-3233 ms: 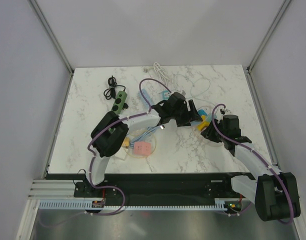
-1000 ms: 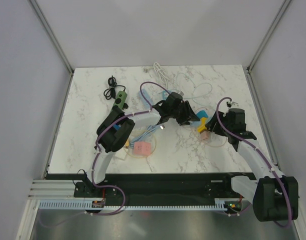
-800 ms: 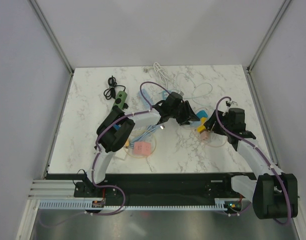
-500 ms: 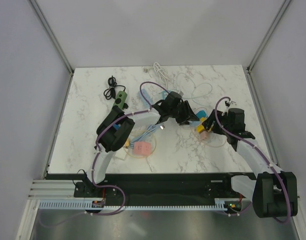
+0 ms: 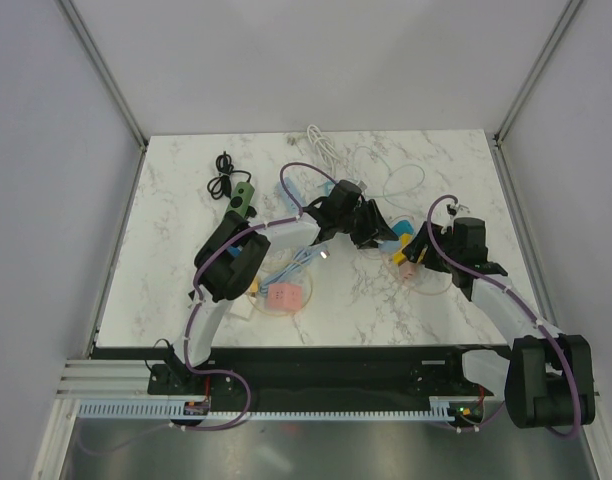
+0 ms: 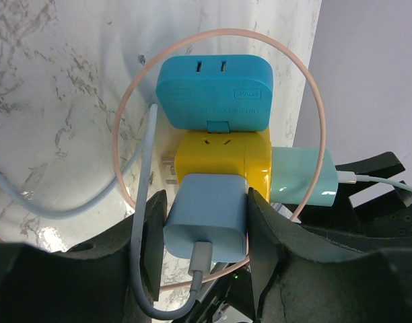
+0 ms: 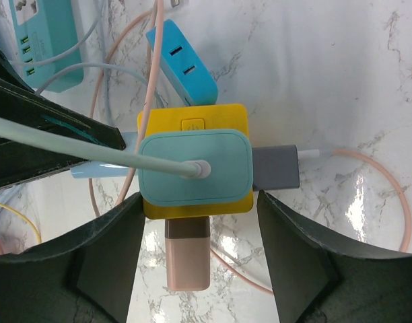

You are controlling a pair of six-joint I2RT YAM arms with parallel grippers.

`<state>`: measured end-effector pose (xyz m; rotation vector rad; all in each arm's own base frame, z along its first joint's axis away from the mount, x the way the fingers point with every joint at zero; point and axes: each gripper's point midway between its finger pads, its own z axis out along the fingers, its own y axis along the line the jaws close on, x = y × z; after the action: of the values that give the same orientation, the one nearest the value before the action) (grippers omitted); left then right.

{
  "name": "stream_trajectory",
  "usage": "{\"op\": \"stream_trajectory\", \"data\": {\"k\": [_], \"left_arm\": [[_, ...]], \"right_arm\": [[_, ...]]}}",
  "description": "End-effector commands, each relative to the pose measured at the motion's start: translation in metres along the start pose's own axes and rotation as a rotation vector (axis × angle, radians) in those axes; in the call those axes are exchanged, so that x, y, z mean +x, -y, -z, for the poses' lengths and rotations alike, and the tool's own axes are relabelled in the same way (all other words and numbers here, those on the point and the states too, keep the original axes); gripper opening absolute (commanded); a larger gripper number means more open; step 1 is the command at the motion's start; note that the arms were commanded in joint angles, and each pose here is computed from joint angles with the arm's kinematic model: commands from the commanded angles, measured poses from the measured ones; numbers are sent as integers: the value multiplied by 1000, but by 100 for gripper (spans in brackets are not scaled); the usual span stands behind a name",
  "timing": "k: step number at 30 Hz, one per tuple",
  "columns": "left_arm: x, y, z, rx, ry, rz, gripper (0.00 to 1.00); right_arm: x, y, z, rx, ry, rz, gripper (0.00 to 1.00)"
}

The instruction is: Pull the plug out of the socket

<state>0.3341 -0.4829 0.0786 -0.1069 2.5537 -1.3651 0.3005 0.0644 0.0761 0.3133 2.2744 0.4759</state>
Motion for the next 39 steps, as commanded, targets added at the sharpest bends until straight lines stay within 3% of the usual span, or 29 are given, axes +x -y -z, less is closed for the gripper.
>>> {"op": "stream_trajectory", "data": {"k": [1, 8, 11, 14, 15, 16, 17, 23, 26, 28, 29, 30, 33, 35, 36, 37, 38, 39], "left_arm": [[0, 23, 1, 71, -31, -40, 2], [5, 23, 3, 79, -55, -41, 2], [9, 23, 3, 82, -71, -44, 2], [12, 23, 4, 96, -87, -55, 2], [15, 20, 4, 99, -92, -57, 2], [13, 28, 6, 144, -74, -76, 2], [14, 34, 8, 185, -77, -85, 2], [25, 50, 22, 374, -90, 45, 2], [21, 50, 25, 339, -76, 155, 2], [14, 58, 33, 290, -24, 71, 2], [8, 47, 31, 164, 13, 62, 2], [6, 49, 34, 132, 38, -50, 2], [-7, 63, 48, 151, 72, -100, 2], [3, 62, 47, 220, -31, 17, 2], [-11, 76, 53, 338, -23, 39, 2], [1, 58, 48, 356, -95, 119, 2], [-6, 63, 53, 397, -92, 200, 2], [-9, 63, 56, 405, -76, 194, 2]], "right_arm": [[3, 4, -2, 11, -6, 18, 74], [3, 5, -12, 1, 1, 21, 70], [1, 8, -12, 15, 14, 20, 64], [-6, 13, -8, 58, 47, 21, 38], [-10, 15, -6, 73, 63, 21, 17], [-9, 19, -5, 95, 65, 9, 5], [-8, 25, -3, 131, 60, 1, 0], [-8, 45, 6, 256, 86, -45, 0], [-13, 52, 12, 306, 105, -45, 0], [-14, 56, 14, 338, 97, -31, 0], [-14, 58, 15, 348, 94, -20, 0], [-15, 58, 15, 350, 94, -17, 0], [-14, 58, 14, 345, 90, -14, 0], [-14, 55, 12, 330, 82, -7, 0], [-14, 55, 12, 328, 82, -4, 0], [-14, 54, 12, 320, 83, -2, 0], [-15, 53, 13, 317, 88, -1, 0], [-15, 53, 13, 316, 90, -1, 0]]}}
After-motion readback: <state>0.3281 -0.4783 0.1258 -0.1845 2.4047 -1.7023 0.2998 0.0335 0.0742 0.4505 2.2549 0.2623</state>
